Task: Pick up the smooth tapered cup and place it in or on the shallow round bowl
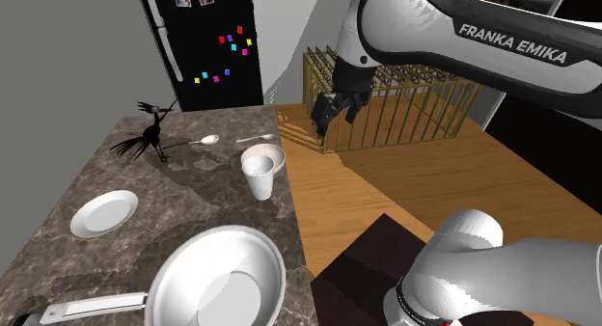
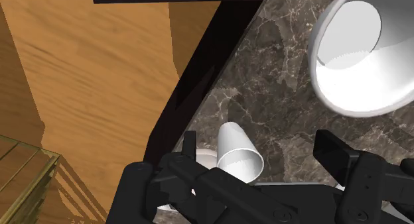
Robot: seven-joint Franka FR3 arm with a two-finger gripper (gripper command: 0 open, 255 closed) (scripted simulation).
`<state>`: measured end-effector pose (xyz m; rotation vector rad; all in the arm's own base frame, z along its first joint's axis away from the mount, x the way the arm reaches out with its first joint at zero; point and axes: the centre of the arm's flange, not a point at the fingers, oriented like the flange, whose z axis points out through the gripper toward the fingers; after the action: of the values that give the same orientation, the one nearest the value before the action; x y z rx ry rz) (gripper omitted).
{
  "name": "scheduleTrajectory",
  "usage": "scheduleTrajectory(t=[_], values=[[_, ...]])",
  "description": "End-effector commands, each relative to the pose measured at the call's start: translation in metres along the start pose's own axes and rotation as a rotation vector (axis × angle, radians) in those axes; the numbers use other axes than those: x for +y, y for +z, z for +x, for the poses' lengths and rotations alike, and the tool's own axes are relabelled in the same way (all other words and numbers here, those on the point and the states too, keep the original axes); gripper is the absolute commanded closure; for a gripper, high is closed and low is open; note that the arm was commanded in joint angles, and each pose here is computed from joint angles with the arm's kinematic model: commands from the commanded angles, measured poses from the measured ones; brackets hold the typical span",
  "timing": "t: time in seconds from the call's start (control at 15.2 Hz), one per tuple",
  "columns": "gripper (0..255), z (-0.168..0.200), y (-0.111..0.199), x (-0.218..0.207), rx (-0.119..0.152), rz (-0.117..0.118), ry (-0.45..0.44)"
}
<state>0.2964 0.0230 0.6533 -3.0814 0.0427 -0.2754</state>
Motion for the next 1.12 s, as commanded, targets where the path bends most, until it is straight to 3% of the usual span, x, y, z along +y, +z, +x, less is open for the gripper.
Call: scheduleTrajectory(t=[0.0, 1.06], values=[[0, 0.0, 0.0, 0.0, 0.0, 0.0, 0.0], [0, 0.13, 0.169, 0.019, -0.022, 0.065, -0.053]])
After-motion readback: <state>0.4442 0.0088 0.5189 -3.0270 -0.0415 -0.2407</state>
